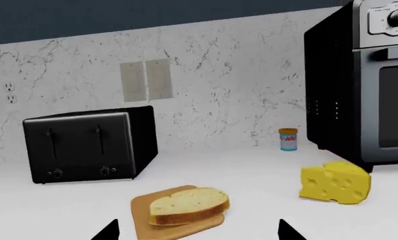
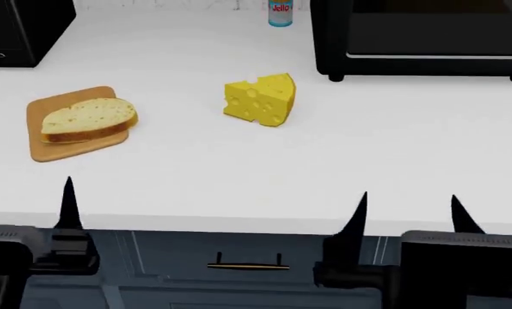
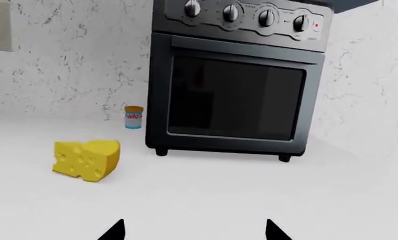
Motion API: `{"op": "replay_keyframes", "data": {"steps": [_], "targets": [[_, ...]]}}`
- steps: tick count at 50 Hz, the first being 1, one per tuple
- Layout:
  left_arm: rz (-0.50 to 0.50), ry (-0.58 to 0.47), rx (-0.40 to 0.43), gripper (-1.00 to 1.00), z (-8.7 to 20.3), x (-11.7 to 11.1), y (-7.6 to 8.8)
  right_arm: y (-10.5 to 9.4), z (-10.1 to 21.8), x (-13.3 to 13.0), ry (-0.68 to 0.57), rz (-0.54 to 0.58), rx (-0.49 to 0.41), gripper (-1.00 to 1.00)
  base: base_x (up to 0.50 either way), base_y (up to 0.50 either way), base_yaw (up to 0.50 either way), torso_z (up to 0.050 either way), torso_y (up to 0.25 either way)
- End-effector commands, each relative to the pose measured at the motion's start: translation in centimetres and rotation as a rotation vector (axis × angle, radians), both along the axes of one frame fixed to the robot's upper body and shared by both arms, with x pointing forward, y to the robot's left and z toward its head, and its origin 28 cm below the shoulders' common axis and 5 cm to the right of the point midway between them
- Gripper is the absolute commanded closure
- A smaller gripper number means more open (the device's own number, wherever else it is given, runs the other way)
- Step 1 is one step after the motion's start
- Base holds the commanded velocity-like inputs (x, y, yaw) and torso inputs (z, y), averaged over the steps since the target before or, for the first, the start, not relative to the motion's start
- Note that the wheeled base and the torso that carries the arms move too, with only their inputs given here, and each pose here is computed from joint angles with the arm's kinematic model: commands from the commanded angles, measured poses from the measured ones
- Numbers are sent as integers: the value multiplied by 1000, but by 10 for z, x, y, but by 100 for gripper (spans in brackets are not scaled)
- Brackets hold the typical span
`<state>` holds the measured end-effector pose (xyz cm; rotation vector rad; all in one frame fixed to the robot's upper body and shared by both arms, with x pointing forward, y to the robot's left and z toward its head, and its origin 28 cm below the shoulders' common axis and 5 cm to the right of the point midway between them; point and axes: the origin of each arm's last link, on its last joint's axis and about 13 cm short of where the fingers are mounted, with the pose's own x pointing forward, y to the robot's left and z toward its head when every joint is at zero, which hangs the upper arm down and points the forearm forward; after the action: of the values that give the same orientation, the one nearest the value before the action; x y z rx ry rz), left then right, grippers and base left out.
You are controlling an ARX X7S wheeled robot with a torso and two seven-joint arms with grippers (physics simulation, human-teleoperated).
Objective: Pick up the wedge of cheese and place it on the slice of bread to prepare a simple cheese on bread dish.
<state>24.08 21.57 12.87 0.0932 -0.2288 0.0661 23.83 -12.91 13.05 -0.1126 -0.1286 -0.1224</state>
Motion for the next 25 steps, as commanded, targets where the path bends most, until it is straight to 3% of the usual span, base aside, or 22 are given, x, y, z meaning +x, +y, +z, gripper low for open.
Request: {"op": "replay_keyframes", "data": {"steps": [1, 2, 12, 25], "targets": [[8, -38, 2, -100, 39, 15, 5, -9, 33, 17, -37, -24, -28, -100, 0, 0, 0, 0, 0], [-12, -33, -30, -100, 43, 15, 5, -9, 36, 18, -41, -23, -30, -100, 0, 0, 0, 0, 0], [28, -76, 14, -100, 77, 31, 8, -11, 64, 32, -65, -43, -45, -100, 0, 0, 0, 0, 0], [32, -104, 20, -100, 100, 40, 9, -16, 92, 39, -88, -49, -73, -100, 0, 0, 0, 0, 0]]}}
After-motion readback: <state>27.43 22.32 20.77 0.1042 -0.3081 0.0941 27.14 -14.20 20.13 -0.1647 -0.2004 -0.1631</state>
